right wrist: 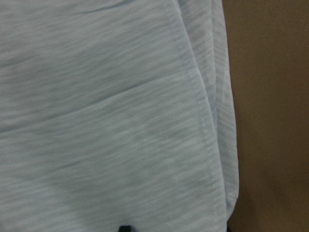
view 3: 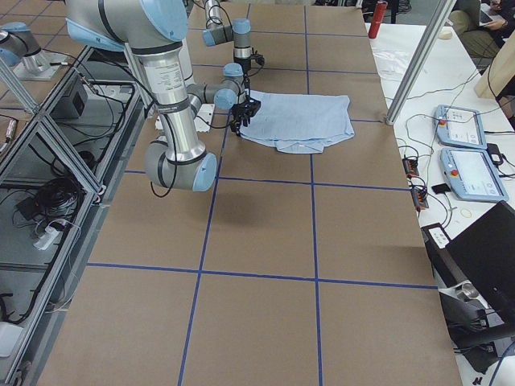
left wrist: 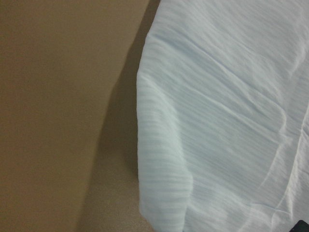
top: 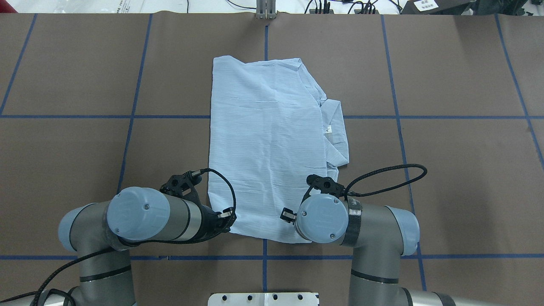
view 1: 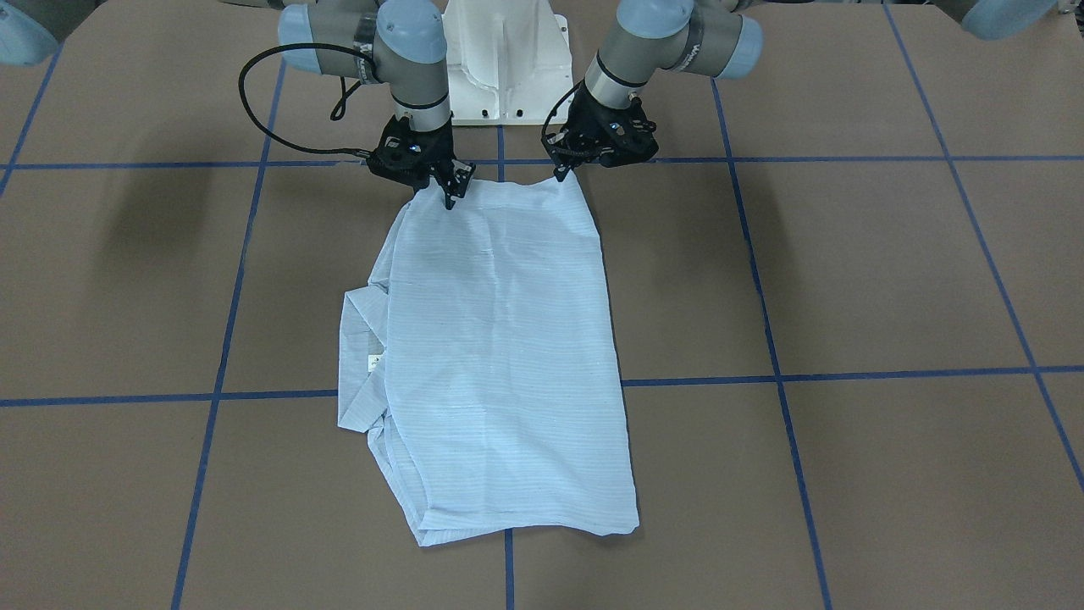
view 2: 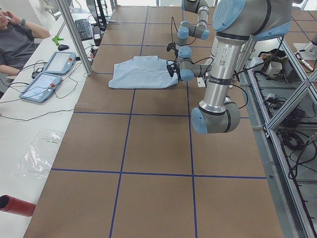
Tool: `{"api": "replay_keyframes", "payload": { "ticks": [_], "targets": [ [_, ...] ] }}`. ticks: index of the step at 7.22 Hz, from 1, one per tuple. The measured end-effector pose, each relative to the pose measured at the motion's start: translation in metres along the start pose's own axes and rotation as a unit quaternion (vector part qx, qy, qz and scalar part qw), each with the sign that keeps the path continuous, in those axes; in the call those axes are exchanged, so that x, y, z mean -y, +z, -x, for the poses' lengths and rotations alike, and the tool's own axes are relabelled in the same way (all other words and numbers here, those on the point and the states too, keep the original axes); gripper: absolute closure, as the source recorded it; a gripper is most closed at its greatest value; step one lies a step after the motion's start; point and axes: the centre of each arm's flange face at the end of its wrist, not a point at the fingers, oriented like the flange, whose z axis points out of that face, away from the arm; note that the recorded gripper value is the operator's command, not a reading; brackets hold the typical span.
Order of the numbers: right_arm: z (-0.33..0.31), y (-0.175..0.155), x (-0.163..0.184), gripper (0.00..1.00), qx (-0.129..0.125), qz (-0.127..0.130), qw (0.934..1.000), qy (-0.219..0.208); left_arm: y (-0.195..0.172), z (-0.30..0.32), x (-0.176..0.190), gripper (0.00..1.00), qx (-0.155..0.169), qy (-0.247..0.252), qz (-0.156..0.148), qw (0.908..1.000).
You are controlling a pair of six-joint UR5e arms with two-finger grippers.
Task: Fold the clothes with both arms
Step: 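Grasp the near shirt edge with both grippers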
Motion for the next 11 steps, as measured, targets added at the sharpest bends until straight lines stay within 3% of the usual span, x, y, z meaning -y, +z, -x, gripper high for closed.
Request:
{"api": "replay_keyframes", "payload": {
  "ticks": [5, 8, 9, 11],
  "targets": [
    [0.005, -0.028, 0.012, 1.00, 0.023, 0.017, 0.9996, 0.009, -0.004, -0.002, 0.001, 1.00, -0.003, 0.000, 0.000, 1.0000],
    [-0.004, -0.067, 0.014, 1.00, 0.055, 0.027, 0.9981, 0.008, -0.041, -0.012, -0.014, 1.00, -0.011, 0.005, 0.022, 0.9997],
    [-0.011, -0.084, 0.012, 1.00, 0.068, 0.039, 0.9969, 0.007, -0.062, -0.016, -0.024, 1.00, -0.007, 0.006, 0.033, 0.9994],
    [-0.023, -0.126, -0.007, 1.00, 0.092, 0.099, 0.9907, 0.016, -0.111, -0.020, -0.047, 1.00, 0.001, 0.008, 0.063, 0.9980]
  ]
}}
